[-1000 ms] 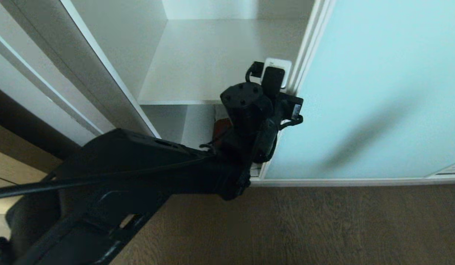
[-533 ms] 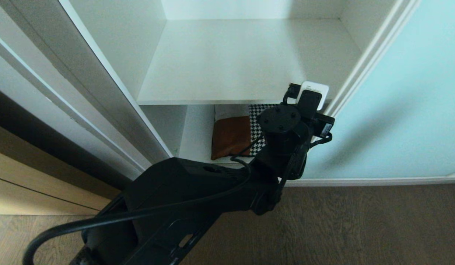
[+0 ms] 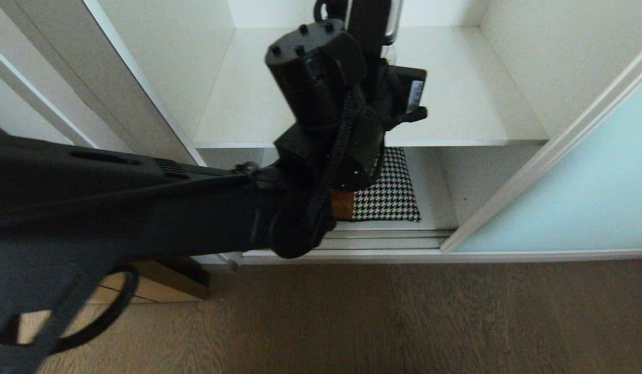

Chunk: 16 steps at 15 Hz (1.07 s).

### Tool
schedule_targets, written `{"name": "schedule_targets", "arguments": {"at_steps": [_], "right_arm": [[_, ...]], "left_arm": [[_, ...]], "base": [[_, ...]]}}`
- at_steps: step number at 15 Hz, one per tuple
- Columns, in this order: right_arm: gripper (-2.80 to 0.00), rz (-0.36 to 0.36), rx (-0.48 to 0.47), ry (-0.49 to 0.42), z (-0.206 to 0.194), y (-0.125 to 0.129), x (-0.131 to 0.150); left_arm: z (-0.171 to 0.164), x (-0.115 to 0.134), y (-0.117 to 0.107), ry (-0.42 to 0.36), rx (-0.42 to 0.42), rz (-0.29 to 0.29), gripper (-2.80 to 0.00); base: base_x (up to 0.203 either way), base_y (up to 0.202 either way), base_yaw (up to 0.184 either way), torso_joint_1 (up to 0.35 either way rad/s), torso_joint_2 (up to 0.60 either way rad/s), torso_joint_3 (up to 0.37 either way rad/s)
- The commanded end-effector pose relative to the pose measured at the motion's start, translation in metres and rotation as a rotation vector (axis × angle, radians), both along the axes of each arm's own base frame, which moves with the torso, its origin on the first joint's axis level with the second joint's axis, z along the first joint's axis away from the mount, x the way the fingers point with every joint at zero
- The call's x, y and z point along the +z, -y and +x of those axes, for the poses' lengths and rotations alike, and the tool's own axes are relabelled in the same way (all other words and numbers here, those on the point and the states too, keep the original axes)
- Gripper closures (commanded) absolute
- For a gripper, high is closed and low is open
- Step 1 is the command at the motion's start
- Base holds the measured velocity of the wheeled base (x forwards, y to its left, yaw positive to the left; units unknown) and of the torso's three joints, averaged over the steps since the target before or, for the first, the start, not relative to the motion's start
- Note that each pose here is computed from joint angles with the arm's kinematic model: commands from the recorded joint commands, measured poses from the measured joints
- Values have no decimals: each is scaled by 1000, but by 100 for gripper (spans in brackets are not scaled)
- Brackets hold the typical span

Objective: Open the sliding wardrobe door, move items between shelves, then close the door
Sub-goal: Open the door

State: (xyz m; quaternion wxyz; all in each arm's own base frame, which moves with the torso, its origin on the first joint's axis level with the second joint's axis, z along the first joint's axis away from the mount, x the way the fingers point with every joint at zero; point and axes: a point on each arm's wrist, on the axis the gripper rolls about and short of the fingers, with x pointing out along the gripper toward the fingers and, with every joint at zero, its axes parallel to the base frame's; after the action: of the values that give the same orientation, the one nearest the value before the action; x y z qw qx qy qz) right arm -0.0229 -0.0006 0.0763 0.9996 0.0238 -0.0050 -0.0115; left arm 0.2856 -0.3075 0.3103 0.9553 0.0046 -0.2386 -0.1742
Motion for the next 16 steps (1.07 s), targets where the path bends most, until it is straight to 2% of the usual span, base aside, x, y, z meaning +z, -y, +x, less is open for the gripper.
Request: {"name": "schedule_targets", "arguments": {"at_steps": [1, 3, 4, 6, 8, 11, 14, 16], "right_arm": [[0, 1, 0, 1, 0, 0, 0], [0, 0, 0, 1, 0, 0, 0], [0, 0, 0, 1, 0, 0, 0], [0, 1, 0, 0, 0, 0, 0], [0, 0, 0, 1, 0, 0, 0], [0, 0, 0, 0, 0, 0, 0], [0, 1, 0, 1, 0, 0, 0], [0, 0, 0, 0, 0, 0, 0]], "left_arm": [[-25, 3, -59, -75, 74, 70, 0], [-38, -25, -105, -187, 184, 153, 0], [-50, -23, -135, -201, 258, 143, 0], [-67, -22, -202, -222, 459, 96, 0], [-99, -37, -246, -257, 585, 56, 0], [-155, -64, -288, -274, 719, 3, 0], [-202, -90, -307, -258, 795, -60, 0], [-230, -111, -312, -258, 790, -80, 0]], "base": [[0, 0, 0, 0, 0, 0], [0, 0, 0, 0, 0, 0], [0, 0, 0, 0, 0, 0], [0, 0, 0, 0, 0, 0], [0, 0, 0, 0, 0, 0], [0, 0, 0, 0, 0, 0], [0, 0, 0, 0, 0, 0], [0, 0, 0, 0, 0, 0]]}}
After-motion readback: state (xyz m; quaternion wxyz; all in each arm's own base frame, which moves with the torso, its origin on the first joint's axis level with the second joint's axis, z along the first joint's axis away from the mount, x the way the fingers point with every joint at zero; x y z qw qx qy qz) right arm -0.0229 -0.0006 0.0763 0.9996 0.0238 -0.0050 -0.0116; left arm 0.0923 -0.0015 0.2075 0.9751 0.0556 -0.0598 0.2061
